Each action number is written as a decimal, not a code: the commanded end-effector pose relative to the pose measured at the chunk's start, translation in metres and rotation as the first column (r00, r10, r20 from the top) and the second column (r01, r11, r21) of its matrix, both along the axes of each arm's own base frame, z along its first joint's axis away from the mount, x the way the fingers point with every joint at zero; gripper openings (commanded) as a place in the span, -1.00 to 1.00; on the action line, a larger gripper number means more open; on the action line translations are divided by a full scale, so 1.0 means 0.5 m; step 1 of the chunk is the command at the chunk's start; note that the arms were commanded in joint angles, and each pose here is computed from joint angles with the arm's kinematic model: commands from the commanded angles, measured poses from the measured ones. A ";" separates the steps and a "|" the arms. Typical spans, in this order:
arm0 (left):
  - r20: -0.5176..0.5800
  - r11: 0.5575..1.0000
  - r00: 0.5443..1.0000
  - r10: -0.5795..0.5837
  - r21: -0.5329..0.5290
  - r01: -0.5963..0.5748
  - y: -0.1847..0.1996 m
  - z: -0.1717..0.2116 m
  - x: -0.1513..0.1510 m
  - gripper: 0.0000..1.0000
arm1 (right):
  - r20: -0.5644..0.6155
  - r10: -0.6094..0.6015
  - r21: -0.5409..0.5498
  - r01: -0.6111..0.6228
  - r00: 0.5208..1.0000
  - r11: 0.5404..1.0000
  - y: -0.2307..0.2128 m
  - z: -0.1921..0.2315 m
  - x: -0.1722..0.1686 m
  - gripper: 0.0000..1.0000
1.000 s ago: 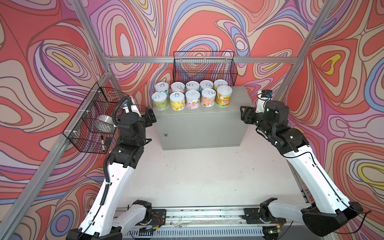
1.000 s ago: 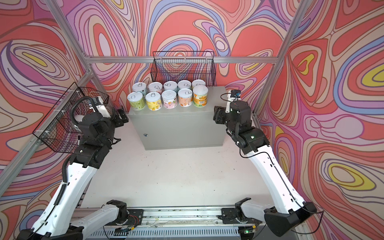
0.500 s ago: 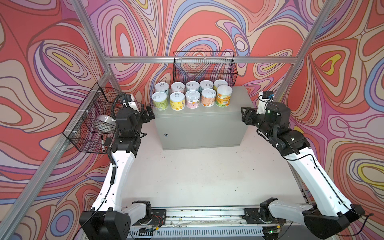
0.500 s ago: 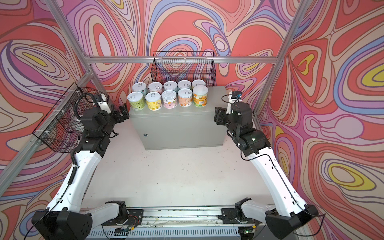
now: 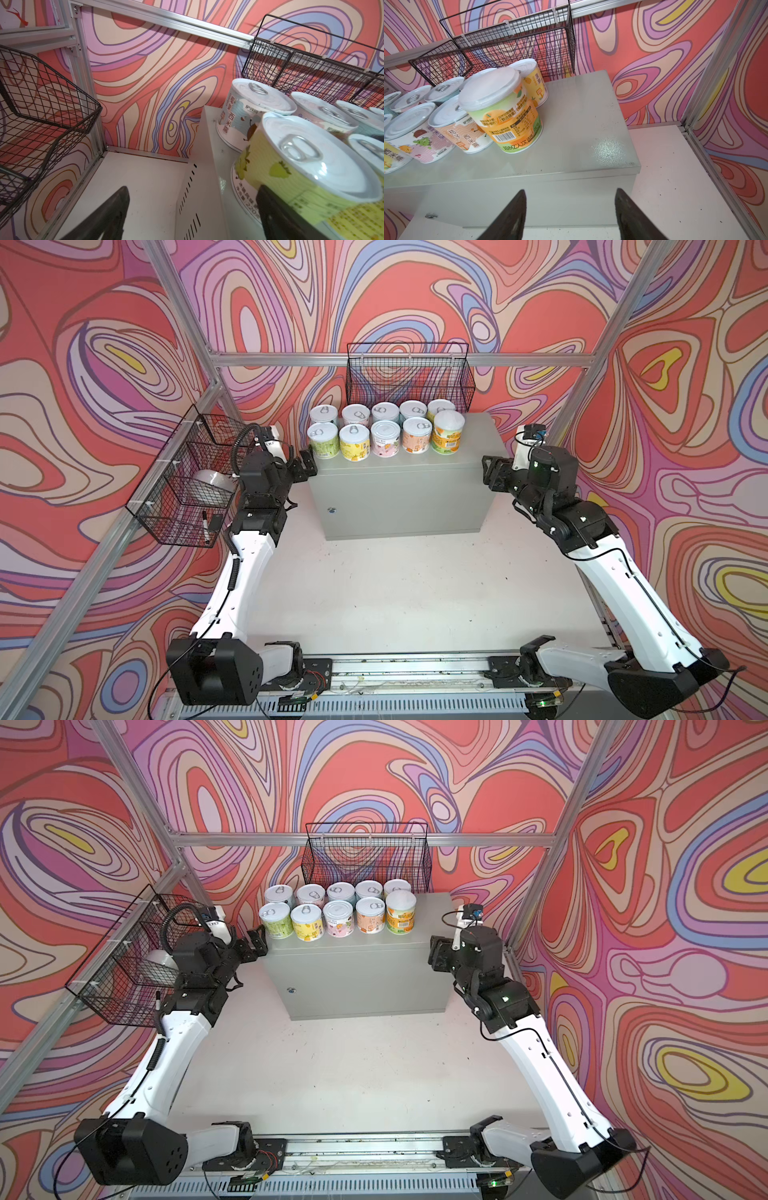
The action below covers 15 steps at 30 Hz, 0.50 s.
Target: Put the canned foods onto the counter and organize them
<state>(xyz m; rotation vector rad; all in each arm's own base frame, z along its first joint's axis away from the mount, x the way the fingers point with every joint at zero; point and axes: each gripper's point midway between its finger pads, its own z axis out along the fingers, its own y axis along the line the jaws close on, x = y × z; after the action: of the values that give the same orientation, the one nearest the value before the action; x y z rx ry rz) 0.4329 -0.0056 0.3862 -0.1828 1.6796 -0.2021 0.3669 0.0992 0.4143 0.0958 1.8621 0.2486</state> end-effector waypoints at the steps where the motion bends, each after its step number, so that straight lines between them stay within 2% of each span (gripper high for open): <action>1: 0.057 1.000 0.998 -0.020 -0.012 0.021 -0.004 0.037 -0.004 0.94 | 0.003 -0.021 -0.016 0.021 1.000 1.000 -0.009 -0.006 0.005 0.38; 5: 0.056 0.997 0.996 0.067 0.020 -0.068 0.027 0.043 -0.034 0.99 | 0.007 -0.037 -0.025 0.037 0.999 0.999 -0.014 0.000 0.008 0.38; 9: 0.043 0.973 0.973 0.225 0.036 -0.226 0.082 0.057 -0.107 1.00 | 0.004 -0.061 -0.043 0.061 0.998 0.997 -0.023 0.012 0.010 0.43; 11: 0.015 0.969 0.969 0.247 0.024 -0.247 0.088 0.047 -0.148 1.00 | 0.004 -0.083 -0.057 0.083 0.997 0.995 -0.034 0.010 0.005 0.62; 13: -0.018 0.975 0.975 0.220 -0.012 -0.220 0.077 0.028 -0.192 1.00 | -0.021 -0.105 -0.084 0.103 0.994 0.991 -0.044 -0.010 0.001 0.95; 15: -0.053 0.985 0.986 0.156 -0.062 -0.159 0.053 -0.001 -0.222 1.00 | -0.059 -0.111 -0.095 0.105 0.992 0.990 -0.047 -0.049 -0.004 0.96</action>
<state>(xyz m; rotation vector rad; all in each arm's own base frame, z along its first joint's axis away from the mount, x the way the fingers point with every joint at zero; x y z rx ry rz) 0.3378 0.0240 0.4232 -0.3231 1.5798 -0.0883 0.3704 0.0860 0.4077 0.1252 1.8798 0.1459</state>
